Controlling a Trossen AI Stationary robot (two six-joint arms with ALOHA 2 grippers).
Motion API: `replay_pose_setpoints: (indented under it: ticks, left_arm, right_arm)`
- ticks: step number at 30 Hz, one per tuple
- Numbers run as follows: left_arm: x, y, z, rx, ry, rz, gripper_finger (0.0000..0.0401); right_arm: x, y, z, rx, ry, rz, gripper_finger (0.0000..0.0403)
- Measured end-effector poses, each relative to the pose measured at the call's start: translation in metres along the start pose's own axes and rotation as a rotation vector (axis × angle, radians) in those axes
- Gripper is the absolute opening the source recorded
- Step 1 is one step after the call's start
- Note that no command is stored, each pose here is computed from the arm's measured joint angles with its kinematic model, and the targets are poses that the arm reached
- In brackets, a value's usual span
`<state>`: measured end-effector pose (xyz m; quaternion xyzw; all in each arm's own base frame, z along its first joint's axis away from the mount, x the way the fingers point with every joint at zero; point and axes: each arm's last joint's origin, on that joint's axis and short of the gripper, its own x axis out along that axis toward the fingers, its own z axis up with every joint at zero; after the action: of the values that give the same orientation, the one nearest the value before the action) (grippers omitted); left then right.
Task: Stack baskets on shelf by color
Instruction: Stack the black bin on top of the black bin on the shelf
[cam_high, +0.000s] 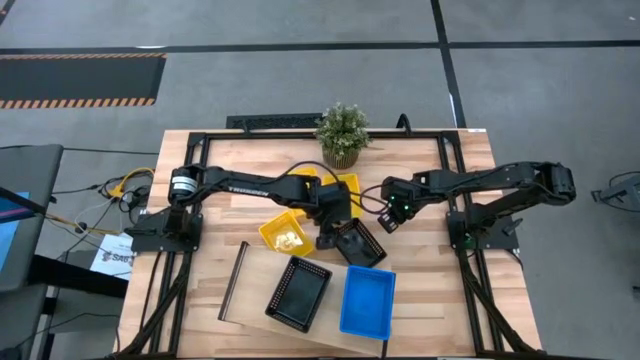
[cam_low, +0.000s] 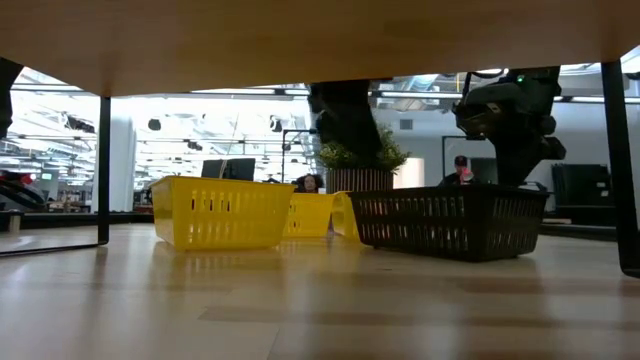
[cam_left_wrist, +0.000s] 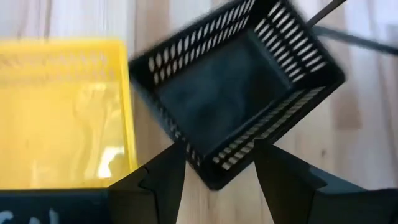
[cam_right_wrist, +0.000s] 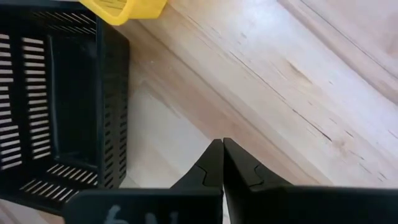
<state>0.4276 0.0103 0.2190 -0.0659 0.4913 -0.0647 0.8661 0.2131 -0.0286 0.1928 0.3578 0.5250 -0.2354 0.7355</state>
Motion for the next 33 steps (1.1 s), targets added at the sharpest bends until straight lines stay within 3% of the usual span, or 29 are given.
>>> replay_pose_setpoints:
  ticks: [6, 20, 26, 33]
  left_arm:
    - [0.011, -0.002, -0.014, -0.022, 0.046, 0.089, 0.0176]
    - [0.021, 0.001, -0.020, -0.087, 0.007, 0.103, 0.0176]
    - [0.046, 0.005, -0.027, -0.104, 0.056, 0.078, 0.0176]
    - [0.051, 0.010, -0.029, -0.148, 0.065, 0.128, 0.0162]
  right_arm:
    - [0.000, 0.000, 0.000, 0.001, 0.000, 0.000, 0.0020]
    - [0.000, 0.000, -0.001, 0.001, 0.009, -0.003, 0.0022]
    - [0.000, -0.001, -0.002, 0.000, 0.021, -0.012, 0.0017]
    - [0.001, 0.001, -0.006, -0.018, 0.039, -0.019, 0.0020]
